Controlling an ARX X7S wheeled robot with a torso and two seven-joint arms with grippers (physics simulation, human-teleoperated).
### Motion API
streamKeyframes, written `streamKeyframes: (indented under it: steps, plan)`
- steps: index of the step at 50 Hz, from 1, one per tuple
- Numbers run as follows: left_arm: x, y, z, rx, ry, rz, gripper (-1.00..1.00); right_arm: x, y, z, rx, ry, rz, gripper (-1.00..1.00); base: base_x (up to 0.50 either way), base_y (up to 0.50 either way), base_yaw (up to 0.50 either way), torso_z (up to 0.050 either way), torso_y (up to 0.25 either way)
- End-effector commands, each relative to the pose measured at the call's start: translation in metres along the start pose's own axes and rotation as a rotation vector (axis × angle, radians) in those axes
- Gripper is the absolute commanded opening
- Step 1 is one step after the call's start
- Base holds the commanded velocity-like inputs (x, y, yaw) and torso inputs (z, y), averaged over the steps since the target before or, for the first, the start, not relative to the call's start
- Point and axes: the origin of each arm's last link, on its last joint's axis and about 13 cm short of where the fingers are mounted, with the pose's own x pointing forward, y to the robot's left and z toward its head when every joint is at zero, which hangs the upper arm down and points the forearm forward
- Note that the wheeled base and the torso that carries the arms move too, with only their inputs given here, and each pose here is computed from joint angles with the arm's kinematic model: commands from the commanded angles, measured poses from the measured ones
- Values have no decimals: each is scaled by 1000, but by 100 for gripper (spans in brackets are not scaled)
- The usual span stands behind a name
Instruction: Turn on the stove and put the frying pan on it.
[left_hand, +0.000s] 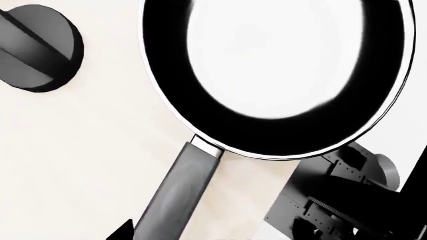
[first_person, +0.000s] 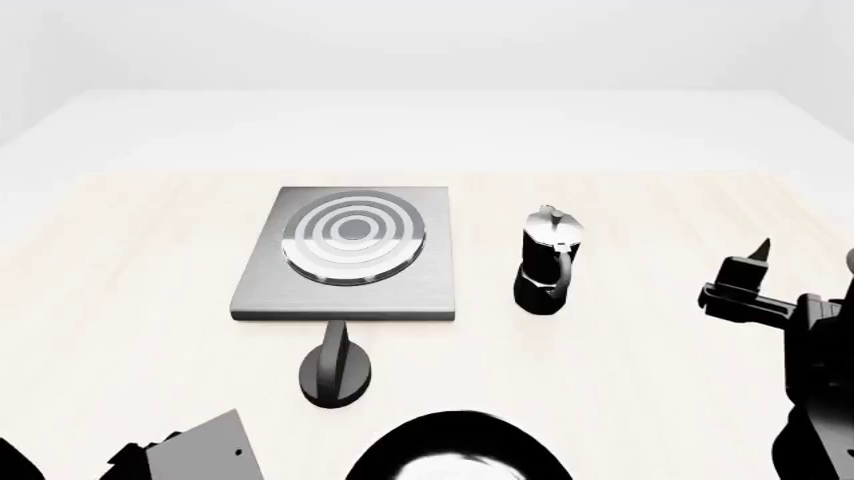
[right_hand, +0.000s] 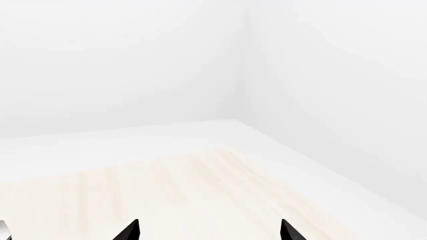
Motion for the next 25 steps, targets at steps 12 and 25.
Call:
streamKeyframes:
  steps: [12, 25]
  plan:
    - [5, 11, 0, -20, 9, 40, 100, 0, 0, -3, 5, 2, 1, 100, 0, 0, 0, 0, 0]
    - [21, 20, -2, -17, 21, -3, 100, -1, 0, -3, 4, 2, 1, 100, 0, 0, 0, 0, 0]
